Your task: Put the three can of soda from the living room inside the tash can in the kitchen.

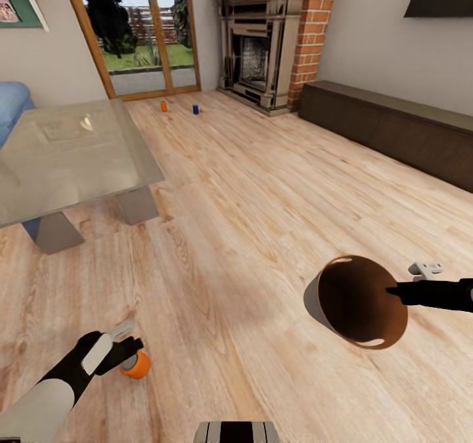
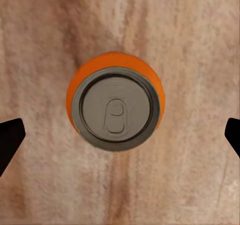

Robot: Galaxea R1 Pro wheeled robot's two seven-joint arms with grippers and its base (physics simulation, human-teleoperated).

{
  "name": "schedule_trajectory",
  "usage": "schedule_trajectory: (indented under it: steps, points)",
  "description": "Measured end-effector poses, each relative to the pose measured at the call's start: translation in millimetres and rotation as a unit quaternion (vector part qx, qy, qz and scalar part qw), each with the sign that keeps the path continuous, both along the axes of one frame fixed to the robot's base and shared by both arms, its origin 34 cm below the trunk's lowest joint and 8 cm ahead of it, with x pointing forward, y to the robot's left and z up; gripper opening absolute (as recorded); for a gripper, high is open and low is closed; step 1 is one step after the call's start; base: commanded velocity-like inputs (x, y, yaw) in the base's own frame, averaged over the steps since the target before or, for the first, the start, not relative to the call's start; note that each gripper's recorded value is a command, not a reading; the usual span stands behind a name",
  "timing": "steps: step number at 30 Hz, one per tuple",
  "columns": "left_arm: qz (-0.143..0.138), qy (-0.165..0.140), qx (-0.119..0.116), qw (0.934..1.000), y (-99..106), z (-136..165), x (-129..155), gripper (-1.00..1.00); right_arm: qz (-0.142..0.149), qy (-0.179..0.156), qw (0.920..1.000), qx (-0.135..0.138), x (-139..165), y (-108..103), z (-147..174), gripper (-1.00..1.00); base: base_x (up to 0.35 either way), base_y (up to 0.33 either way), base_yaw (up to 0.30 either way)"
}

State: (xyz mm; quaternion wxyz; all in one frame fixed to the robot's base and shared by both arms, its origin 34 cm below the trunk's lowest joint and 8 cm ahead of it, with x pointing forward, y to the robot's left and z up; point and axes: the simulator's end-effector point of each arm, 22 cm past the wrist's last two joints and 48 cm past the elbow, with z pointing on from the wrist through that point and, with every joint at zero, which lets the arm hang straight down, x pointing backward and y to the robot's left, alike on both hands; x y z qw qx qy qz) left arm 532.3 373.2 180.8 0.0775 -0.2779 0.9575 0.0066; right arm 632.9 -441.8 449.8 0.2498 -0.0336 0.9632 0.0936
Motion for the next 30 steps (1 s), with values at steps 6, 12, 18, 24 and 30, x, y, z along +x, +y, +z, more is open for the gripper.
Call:
schedule_trajectory:
  steps: [6,12,18,24,30]
  points:
    - [0.002,0.009,0.006,0.9999,8.7,-8.9,-4.8,1.0,0.0,0.012,0.9999,0.002,-1.1,0.9,-13.4,-1.0,0.0,0.0,0.0]
    - [0.002,0.018,0.007,0.9998,8.9,-19.5,-9.8,1.0,-0.001,0.023,0.9997,-0.01,-3.0,-8.2,-24.4,-1.0,0.0,0.0,0.0]
    - [0.002,0.022,0.007,0.9997,4.7,-28.0,-7.7,1.0,-0.001,0.036,0.9994,-0.006,-5.0,-7.4,-37.1,-1.0,0.0,0.0,0.0]
    - [0.002,0.025,0.01,0.9996,5.4,-32.5,-5.5,1.0,-0.001,0.042,0.9991,-0.007,-5.9,-8.1,-46.0,-1.0,0.0,0.0,0.0]
    - [0.0,0.021,0.01,0.9997,3.6,-30.9,-0.7,1.0,-0.001,0.043,0.9991,-0.005,-6.1,-7.6,-46.0,-1.0,0.0,0.0,0.0]
